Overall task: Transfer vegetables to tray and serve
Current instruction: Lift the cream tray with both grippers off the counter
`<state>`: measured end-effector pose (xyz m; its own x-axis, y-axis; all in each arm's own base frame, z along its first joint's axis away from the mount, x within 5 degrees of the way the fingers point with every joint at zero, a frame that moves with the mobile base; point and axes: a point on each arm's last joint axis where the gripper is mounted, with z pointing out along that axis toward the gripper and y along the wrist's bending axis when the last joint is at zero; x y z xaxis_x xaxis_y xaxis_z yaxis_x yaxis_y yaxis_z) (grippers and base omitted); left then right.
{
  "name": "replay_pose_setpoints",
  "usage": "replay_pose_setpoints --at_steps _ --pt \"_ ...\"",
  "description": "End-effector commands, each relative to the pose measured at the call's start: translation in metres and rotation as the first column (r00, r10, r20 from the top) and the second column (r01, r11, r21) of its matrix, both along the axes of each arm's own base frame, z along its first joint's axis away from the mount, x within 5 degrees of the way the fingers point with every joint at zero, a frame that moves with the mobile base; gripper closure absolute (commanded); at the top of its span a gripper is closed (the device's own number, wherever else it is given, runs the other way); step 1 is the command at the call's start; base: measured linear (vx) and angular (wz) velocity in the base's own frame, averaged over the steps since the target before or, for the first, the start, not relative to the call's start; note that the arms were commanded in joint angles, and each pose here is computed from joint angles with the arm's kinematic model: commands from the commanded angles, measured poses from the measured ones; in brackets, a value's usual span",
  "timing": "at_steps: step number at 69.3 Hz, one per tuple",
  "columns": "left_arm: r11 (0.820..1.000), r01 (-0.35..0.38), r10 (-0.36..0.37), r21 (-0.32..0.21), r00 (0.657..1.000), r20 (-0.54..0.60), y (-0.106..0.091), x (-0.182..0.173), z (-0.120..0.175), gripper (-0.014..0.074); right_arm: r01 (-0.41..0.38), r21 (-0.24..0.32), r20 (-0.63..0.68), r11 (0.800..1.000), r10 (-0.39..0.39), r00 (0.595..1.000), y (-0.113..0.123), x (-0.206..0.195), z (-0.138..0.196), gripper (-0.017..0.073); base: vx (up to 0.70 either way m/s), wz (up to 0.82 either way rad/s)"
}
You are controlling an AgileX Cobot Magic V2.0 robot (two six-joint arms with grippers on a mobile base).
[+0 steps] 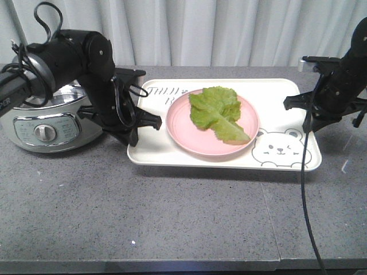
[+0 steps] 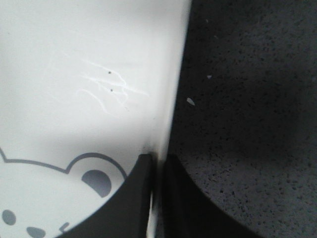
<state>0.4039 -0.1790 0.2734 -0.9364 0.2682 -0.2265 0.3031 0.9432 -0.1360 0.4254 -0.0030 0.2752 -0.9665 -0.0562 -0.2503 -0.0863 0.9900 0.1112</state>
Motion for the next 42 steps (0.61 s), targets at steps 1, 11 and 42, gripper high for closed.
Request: replay_pose_setpoints --at_steps 1,11,42 --pt "0.985 0.06 -0.042 -0.16 0.992 0.116 -0.017 -0.013 0.051 0.0601 -0.05 0.078 0.081 0.996 0.044 0.996 0.013 -0.017 0.044 0.0565 0.0 0.0" --pt "0.978 0.072 -0.042 -0.194 0.987 0.152 -0.018 -0.017 0.068 0.0601 -0.061 0.108 0.115 0.992 0.048 0.992 0.016 -0.023 0.057 0.0565 0.0 0.0" --pt "0.967 0.1 -0.034 -0.233 0.962 0.27 -0.006 -0.047 0.122 0.0601 -0.07 0.134 0.168 0.989 0.047 0.985 0.019 -0.035 0.079 0.0565 0.0 0.0"
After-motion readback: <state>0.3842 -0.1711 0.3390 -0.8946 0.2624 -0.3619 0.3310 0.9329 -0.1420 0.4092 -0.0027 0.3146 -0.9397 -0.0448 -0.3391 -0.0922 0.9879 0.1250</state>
